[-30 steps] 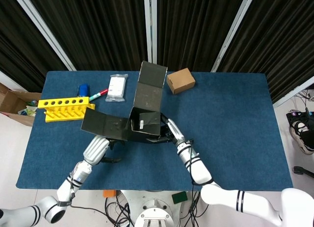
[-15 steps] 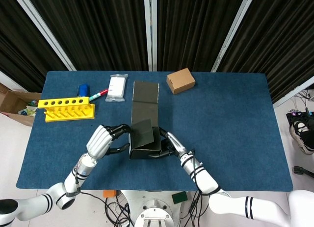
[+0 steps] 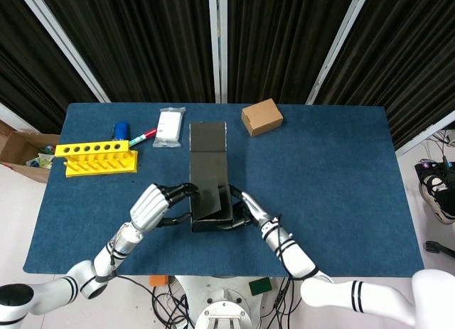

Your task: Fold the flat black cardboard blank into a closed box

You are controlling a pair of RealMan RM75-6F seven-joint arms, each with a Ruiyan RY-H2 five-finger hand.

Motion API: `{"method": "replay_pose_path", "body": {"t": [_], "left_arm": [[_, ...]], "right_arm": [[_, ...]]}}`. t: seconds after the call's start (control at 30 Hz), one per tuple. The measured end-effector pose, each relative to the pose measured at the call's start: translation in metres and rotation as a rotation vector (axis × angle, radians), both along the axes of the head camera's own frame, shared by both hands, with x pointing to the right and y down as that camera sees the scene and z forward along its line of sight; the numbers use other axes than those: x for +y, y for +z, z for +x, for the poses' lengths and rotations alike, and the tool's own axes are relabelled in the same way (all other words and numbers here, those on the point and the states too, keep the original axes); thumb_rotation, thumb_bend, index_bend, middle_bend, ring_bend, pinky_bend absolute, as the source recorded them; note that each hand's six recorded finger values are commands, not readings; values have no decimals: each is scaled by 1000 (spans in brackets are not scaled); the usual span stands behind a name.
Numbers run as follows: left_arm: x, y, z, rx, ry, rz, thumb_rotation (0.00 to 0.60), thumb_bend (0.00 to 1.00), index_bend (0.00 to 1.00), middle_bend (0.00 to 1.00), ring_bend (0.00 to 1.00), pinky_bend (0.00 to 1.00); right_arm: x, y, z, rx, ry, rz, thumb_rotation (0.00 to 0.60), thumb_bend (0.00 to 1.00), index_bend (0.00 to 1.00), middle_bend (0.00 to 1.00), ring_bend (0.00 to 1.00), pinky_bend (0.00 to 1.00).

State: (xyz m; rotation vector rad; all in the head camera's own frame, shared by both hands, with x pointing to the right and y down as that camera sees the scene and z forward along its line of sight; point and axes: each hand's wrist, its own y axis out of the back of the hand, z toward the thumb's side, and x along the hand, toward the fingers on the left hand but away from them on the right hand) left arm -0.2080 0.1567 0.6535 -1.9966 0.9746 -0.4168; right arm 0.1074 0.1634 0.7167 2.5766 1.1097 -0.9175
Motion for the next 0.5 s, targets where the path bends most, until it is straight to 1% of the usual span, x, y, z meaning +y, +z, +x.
{"method": "replay_pose_path", "body": {"t": [0.13,0.33,0.5], "left_arm": [[3,6,1,-6,25,-15,600,160,361,331,677,964],[5,18,4,-94,95,17,600,160,354,330,675,965],[6,30,6,-148,133,28,600,161,354,330,674,966]], "right_arm": [[-1,4,0,9,-7,-2,600,214,470,385,797,1000],[-1,11,-2,29,-37,8,600,215,471,384,796,1000],[-2,20,-3,54,-65,21,600,221,471,382,796,1000]]}}
